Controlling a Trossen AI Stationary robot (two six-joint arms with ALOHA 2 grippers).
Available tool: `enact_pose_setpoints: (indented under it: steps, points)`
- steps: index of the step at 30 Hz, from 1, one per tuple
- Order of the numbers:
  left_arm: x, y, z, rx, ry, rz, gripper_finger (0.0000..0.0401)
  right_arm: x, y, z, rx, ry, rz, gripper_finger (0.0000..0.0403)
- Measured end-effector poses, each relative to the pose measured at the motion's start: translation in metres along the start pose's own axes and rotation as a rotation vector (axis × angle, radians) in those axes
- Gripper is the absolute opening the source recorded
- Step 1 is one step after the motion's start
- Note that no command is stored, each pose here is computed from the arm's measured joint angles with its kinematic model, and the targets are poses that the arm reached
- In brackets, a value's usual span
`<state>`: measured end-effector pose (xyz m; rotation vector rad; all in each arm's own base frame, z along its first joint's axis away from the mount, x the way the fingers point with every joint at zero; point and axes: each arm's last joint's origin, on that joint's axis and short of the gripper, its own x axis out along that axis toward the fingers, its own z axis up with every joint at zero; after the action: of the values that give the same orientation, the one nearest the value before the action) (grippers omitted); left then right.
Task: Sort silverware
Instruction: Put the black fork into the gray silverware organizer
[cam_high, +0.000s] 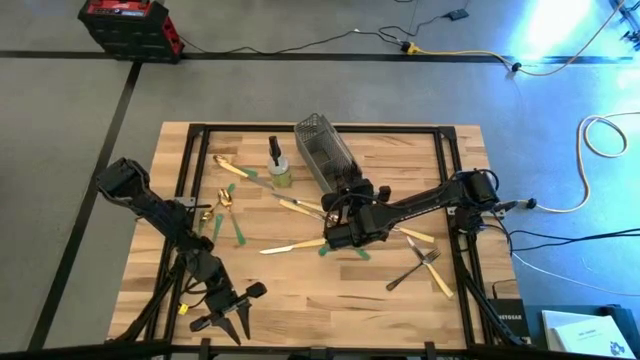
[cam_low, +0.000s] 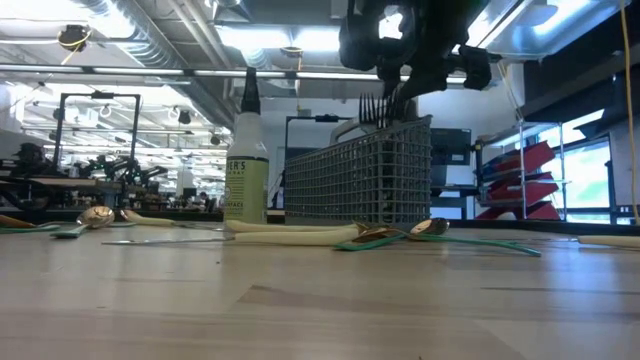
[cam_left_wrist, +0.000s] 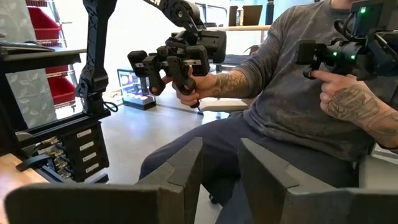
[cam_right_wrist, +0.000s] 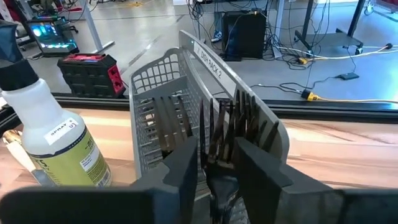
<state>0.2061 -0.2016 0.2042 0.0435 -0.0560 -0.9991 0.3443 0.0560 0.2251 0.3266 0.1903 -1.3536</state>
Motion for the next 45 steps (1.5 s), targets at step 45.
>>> enact_pose_setpoints:
  steps: [45]
  points:
    - [0.0,0.001,-0.006,0.014,0.061,0.027,0.009,-0.125,-0.078,-0.075,-1.78,1.258,0.787,0.009]
